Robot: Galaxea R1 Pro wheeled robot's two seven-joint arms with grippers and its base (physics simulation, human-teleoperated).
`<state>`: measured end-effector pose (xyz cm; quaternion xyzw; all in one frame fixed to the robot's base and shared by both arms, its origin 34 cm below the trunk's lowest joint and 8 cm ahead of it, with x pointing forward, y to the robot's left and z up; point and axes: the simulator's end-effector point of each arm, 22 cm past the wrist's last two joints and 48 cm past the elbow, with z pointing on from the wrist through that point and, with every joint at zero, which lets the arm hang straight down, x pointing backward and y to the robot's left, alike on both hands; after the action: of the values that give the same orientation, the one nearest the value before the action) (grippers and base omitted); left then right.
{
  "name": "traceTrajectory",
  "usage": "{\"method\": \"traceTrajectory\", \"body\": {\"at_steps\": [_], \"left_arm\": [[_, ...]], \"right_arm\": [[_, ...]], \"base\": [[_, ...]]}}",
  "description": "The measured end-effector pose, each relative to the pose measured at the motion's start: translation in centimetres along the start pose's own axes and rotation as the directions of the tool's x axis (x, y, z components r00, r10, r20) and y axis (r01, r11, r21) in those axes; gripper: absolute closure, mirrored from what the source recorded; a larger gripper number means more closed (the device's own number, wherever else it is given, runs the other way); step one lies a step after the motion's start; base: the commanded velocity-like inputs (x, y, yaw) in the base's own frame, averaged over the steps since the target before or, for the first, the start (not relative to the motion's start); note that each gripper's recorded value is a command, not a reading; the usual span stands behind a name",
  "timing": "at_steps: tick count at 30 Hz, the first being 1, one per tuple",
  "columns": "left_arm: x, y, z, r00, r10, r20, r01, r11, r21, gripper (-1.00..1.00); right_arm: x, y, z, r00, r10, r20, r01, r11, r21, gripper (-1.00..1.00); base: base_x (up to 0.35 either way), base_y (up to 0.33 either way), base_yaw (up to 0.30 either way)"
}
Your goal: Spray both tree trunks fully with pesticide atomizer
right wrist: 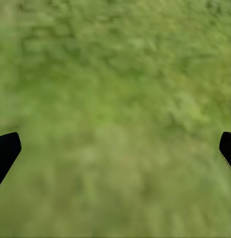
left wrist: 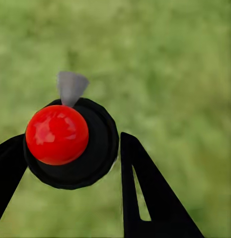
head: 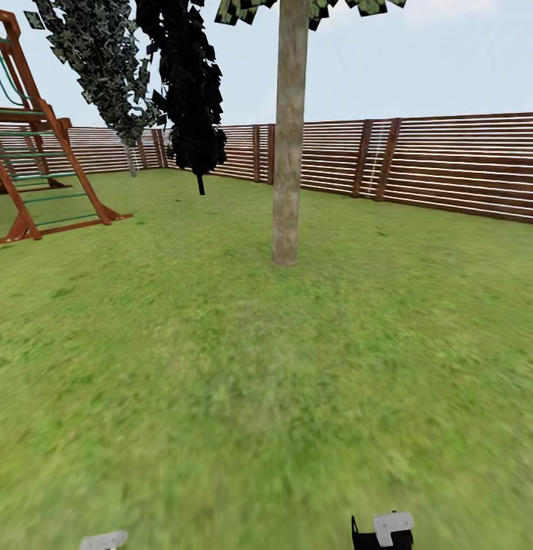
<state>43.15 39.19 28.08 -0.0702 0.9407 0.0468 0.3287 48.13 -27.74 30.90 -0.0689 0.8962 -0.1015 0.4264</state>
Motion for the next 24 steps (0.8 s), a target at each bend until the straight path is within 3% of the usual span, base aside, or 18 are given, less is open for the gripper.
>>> {"method": "traceTrajectory", "body": {"at_steps": [24], "left_arm": [[0.0,-0.01,0.0,1.0,0.001,0.0,-0.001,1.0,0.0,1.0]], "right_arm": [[-0.12,0.38,-0.01,1.0,0.003,0.002,-0.003,1.0,-0.006,-1.0]], "base": [[0.34,0.0,0.0]]}}
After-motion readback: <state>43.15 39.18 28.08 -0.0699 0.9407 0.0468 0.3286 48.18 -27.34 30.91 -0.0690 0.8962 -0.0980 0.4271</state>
